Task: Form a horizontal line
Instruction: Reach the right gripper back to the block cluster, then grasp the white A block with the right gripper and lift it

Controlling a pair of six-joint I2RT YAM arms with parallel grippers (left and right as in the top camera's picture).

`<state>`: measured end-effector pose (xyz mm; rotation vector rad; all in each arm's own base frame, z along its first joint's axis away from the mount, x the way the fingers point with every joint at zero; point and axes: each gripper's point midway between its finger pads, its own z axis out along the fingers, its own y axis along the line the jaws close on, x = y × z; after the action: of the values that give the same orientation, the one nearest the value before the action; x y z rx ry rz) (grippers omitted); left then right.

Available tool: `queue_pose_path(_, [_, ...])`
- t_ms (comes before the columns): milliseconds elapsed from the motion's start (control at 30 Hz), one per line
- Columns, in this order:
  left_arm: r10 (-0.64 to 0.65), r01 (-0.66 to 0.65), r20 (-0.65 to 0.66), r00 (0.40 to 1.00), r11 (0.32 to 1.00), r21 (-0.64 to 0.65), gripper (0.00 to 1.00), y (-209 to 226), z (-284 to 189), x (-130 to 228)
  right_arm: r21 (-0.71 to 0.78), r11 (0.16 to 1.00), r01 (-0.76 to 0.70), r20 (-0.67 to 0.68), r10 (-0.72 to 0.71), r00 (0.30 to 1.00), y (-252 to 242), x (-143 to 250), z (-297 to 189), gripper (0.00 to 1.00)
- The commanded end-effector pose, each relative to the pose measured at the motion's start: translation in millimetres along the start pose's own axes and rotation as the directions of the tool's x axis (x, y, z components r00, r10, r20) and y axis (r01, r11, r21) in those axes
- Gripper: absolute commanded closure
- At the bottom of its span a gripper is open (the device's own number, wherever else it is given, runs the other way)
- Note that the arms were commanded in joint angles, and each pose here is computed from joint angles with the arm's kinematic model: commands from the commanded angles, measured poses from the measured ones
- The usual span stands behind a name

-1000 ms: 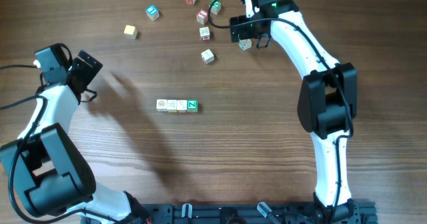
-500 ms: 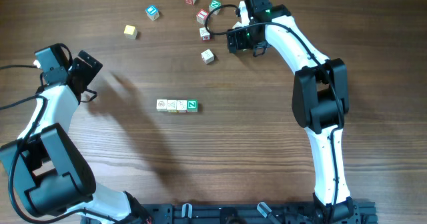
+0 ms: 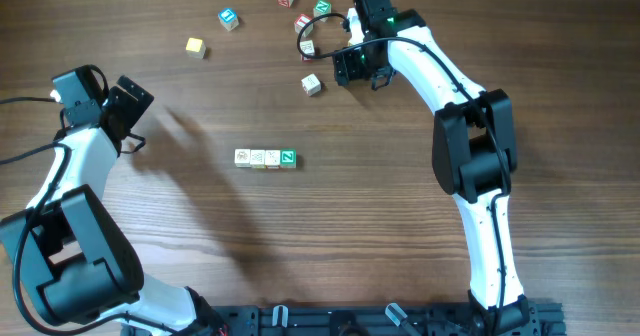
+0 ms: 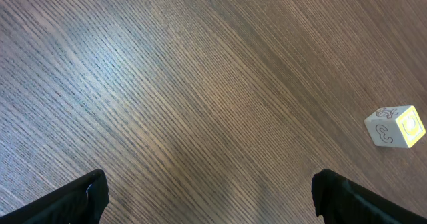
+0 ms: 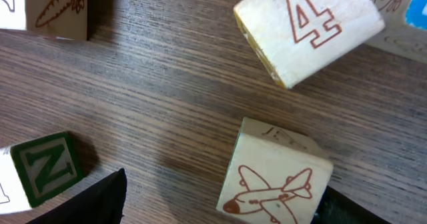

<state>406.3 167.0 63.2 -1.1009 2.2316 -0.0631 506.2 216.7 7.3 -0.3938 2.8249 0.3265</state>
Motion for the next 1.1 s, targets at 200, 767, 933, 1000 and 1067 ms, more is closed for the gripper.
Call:
queue_pose_path(200, [-0.001, 0.002, 0.008, 1.0, 1.0, -0.006, 0.0, 1.1, 1.2, -3.7, 0.13, 0.981, -0.143, 0.059, 0.137, 0.989, -21.2, -6.9, 12.1, 0.19])
queue_pose_path(767, [-0.001, 0.002, 0.008, 1.0, 1.0, -0.006, 0.0, 1.1, 1.2, -3.7, 0.187, 0.965, -0.186, 0.099, 0.17, 0.981, -32.2, -12.1, 9.9, 0.66])
queue_pose_path(933, [-0.001, 0.002, 0.008, 1.0, 1.0, -0.006, 0.0, 1.1, 1.2, -3.7, 0.189, 0.961, -0.202, 0.09, 0.188, 0.978, -32.5, -9.1, 10.0, 0.6])
queue_pose_path(1000, [-0.001, 0.002, 0.008, 1.0, 1.0, -0.006, 0.0, 1.1, 1.2, -3.7, 0.192, 0.952, -0.238, 0.08, 0.227, 0.971, -33.1, -4.6, 10.1, 0.54])
queue_pose_path(1067, [-0.001, 0.002, 0.008, 1.0, 1.0, -0.006, 0.0, 1.1, 1.2, -3.7, 0.193, 0.947, -0.257, 0.078, 0.247, 0.966, -33.2, -2.9, 10.0, 0.56])
